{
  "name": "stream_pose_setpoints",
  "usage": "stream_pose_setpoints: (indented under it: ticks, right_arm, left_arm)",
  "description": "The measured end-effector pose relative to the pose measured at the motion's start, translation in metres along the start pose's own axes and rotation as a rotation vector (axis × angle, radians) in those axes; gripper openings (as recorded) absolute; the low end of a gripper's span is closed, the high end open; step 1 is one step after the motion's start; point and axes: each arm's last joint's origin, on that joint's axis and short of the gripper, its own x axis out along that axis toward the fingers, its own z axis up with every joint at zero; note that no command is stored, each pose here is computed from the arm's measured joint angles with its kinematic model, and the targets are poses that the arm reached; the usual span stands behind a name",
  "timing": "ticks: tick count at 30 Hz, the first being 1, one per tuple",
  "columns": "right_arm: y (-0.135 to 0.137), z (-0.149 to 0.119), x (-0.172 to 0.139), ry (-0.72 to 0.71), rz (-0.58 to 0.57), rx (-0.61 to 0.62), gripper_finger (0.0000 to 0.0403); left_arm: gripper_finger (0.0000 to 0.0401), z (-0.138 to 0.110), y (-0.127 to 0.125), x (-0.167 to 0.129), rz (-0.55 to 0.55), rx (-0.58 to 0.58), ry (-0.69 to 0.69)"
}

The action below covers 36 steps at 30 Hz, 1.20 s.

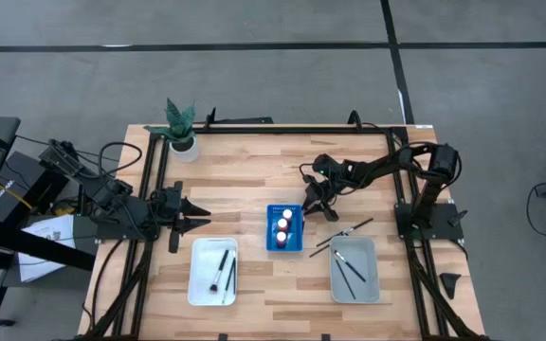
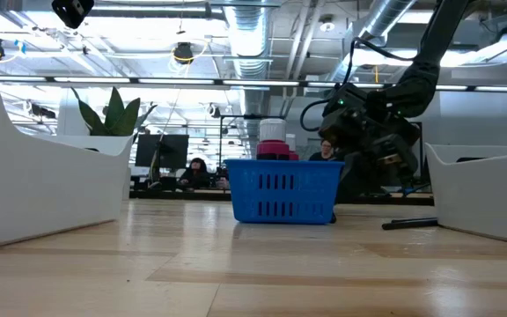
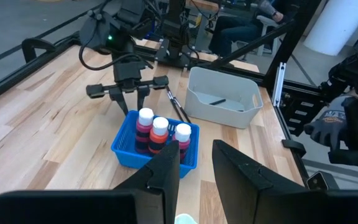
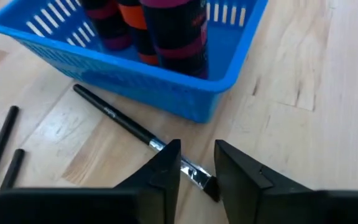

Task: Pick & Place Paint Supplies
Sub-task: Put the top left eyeshadow brush into the gray bin

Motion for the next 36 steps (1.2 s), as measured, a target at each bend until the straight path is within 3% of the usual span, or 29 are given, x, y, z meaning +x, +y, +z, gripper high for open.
stream_pose_setpoints:
  ticks: [14,24,36]
  right_arm:
    - [0.001,-0.016,-0.006,0.013,0.001,-0.020,0.0150]
    - [0.014,-0.013,0.003,0.076,0.023,-0.078,0.0131]
    - [0.019,-0.019,0.002,0.121,0.075,-0.032,0.0111]
  left_arm:
    - [0.0091,0.000,0.000,0.000,0.001,0.000,-0.001]
    - [0.0091,0.000,0.000,0.000,0.001,-0.002,-0.002]
    - [0.0091,0.000,0.000,0.000,0.001,-0.004,-0.003]
